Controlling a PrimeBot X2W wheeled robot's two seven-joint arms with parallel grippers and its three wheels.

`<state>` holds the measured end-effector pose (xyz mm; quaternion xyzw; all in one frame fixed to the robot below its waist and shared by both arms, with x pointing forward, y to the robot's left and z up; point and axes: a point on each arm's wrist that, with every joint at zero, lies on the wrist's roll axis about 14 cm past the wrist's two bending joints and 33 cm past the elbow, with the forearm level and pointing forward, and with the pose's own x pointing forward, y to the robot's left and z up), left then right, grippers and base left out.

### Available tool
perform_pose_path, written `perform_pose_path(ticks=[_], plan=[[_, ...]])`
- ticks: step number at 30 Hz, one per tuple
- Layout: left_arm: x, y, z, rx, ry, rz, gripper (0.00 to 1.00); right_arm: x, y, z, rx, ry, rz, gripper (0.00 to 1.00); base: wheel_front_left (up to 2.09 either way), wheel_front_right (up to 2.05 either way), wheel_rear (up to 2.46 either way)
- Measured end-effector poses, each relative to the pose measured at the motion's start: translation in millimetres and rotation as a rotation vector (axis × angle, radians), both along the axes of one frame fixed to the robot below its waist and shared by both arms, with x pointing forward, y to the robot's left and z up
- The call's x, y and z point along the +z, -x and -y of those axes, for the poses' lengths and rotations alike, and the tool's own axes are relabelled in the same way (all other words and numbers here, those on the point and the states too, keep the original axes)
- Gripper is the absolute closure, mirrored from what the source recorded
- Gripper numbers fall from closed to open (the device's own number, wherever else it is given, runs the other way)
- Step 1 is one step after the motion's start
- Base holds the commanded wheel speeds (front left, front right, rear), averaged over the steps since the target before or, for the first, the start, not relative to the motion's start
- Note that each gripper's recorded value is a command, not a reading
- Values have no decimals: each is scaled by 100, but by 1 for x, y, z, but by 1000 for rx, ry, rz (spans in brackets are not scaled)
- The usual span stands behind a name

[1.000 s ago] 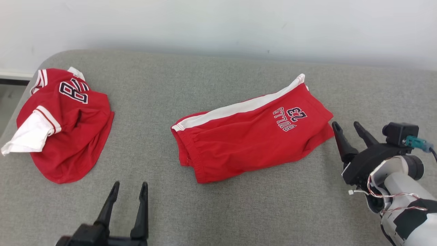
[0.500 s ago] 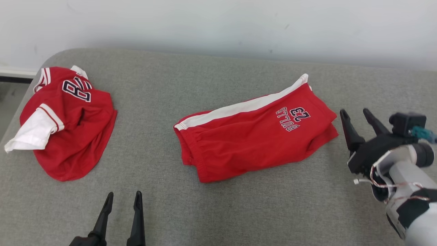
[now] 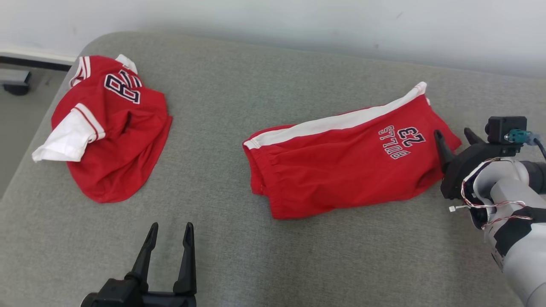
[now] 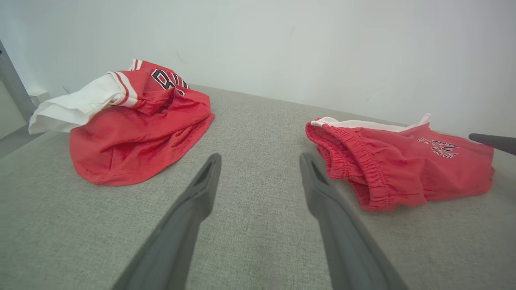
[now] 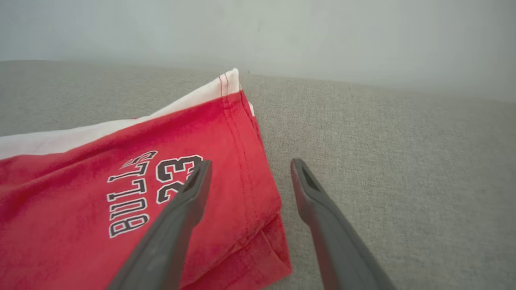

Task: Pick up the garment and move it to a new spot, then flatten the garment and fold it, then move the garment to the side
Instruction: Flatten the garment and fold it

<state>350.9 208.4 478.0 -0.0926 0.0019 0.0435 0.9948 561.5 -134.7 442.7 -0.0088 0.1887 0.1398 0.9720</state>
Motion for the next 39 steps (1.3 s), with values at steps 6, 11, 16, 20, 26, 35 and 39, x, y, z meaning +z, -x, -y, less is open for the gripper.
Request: perform_pose_path(ticks=[6, 11, 16, 20, 26, 35, 39], plan=[[-4, 2, -6, 24, 0, -17, 0, -29, 3, -9, 2, 13, -99, 0, 0, 0, 0], [-5, 1, -8, 33, -2, -20, 0, -46, 10, -6, 1, 37, -158, 0, 0, 0, 0], [-4, 0, -8, 32, -2, -17, 0, -50, 15, -2, -4, 45, -176, 0, 0, 0, 0], [-4, -1, -7, 28, -1, -14, 0, -52, 19, 2, -14, 46, -191, 75, 0, 0, 0], [-3, 0, -6, 25, 2, -10, 0, -47, 25, 4, -32, 17, -172, 100, 0, 0, 0], [-2, 14, -3, 10, 1, -6, 0, -37, 58, 16, -59, -62, -91, 100, 0, 0, 0], [-1, 17, 7, -25, 3, 2, 0, -38, 88, 43, -114, -109, -77, 100, 0, 0, 0]])
